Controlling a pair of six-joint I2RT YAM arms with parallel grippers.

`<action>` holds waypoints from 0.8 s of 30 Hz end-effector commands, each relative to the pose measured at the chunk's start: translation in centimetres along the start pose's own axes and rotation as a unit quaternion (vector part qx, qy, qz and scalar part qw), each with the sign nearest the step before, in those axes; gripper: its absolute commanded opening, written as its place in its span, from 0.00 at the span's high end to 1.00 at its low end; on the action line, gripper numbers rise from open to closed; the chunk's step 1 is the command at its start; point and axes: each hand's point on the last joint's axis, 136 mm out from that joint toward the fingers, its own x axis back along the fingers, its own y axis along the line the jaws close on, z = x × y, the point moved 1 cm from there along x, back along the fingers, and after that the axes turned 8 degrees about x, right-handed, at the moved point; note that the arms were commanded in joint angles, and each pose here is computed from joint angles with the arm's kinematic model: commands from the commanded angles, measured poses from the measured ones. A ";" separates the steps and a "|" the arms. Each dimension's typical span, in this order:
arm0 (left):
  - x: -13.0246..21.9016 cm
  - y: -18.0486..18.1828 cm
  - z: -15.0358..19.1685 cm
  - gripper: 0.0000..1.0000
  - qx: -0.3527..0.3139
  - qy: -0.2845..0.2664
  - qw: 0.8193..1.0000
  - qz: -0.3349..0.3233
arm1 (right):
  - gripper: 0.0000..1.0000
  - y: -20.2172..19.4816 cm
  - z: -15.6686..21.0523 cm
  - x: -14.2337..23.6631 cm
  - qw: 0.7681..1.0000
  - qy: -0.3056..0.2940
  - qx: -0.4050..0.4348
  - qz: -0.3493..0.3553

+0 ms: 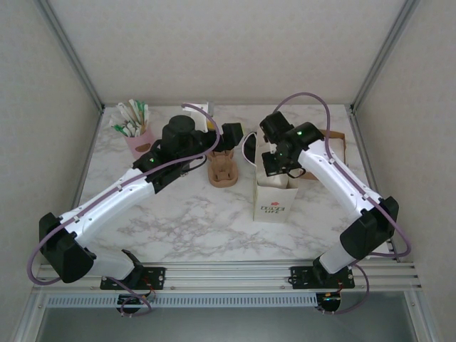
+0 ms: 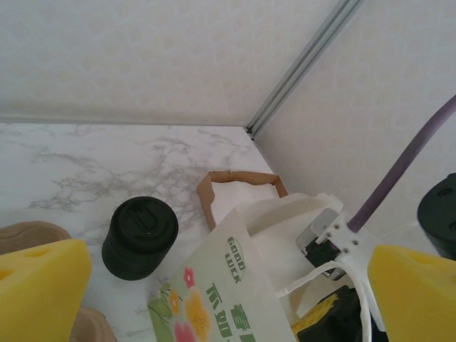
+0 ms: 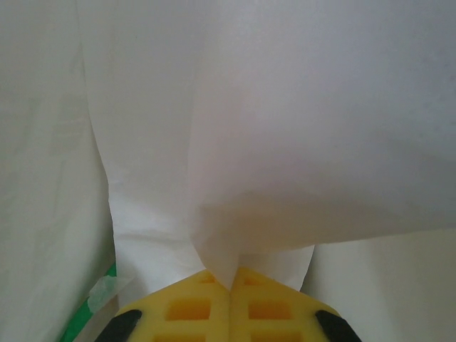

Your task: Pack the takeout coffee

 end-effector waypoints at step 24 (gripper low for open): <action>3.3 -1.6 -1.7 0.00 -0.003 -0.049 0.997 0.061 | 0.57 -0.6 -1.3 4.2 0.997 -0.069 -0.020 0.003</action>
